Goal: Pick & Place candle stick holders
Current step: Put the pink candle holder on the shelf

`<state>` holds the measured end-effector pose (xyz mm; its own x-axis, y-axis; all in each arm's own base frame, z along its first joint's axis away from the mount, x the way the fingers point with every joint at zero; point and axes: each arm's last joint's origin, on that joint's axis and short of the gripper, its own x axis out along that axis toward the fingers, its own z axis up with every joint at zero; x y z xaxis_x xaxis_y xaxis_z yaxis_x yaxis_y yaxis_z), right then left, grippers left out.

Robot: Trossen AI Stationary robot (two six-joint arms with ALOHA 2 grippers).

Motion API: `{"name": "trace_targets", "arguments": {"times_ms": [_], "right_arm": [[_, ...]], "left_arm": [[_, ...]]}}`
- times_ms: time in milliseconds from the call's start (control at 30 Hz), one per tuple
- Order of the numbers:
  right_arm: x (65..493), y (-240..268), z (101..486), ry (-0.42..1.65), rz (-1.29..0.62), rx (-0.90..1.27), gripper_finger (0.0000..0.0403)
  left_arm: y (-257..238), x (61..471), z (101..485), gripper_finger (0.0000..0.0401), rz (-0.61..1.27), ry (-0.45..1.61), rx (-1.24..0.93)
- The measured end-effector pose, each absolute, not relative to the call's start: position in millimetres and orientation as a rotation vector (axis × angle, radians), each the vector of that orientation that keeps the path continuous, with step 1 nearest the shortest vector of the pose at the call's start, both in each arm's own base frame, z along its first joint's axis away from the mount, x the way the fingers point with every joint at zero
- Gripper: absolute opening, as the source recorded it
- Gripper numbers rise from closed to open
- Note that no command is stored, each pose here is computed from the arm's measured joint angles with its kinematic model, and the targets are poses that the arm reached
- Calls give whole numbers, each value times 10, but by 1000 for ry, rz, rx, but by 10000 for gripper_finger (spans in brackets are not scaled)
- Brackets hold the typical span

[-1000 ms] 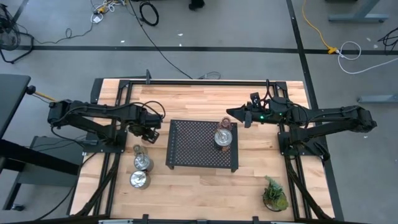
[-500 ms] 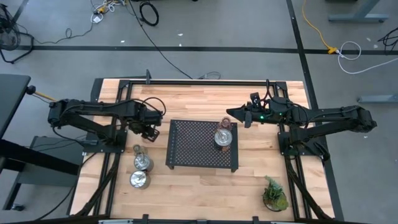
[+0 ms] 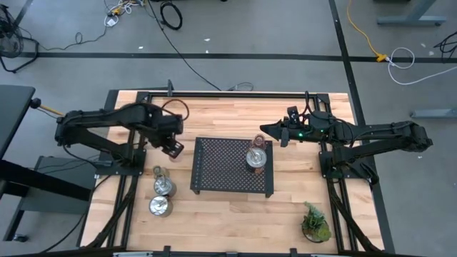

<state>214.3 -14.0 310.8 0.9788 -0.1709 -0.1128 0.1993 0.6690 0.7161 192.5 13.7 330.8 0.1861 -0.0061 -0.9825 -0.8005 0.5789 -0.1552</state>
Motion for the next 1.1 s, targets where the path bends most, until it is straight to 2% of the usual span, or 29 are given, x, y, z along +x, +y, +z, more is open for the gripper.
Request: {"name": "trace_targets", "arguments": {"times_ms": [233,367,500,833,967,1100], "right_arm": [[2143,-145,3119,19,-221,811,52],[2143,-145,3121,17,-220,812,52],[2144,-145,3127,11,-218,813,52],[2147,-111,3128,30,-167,833,52],[2148,-86,3126,38,-156,829,52],[2147,-84,3118,47,-158,830,52]], "left_arm": [[136,1923,3889,156,546,1054,-831],[147,2045,4093,154,472,908,-837],[170,2330,4176,122,404,835,-783],[229,3037,4056,31,310,980,-621],[235,3098,3976,6,328,1061,-575],[274,3056,3914,6,404,1110,-545]]}}
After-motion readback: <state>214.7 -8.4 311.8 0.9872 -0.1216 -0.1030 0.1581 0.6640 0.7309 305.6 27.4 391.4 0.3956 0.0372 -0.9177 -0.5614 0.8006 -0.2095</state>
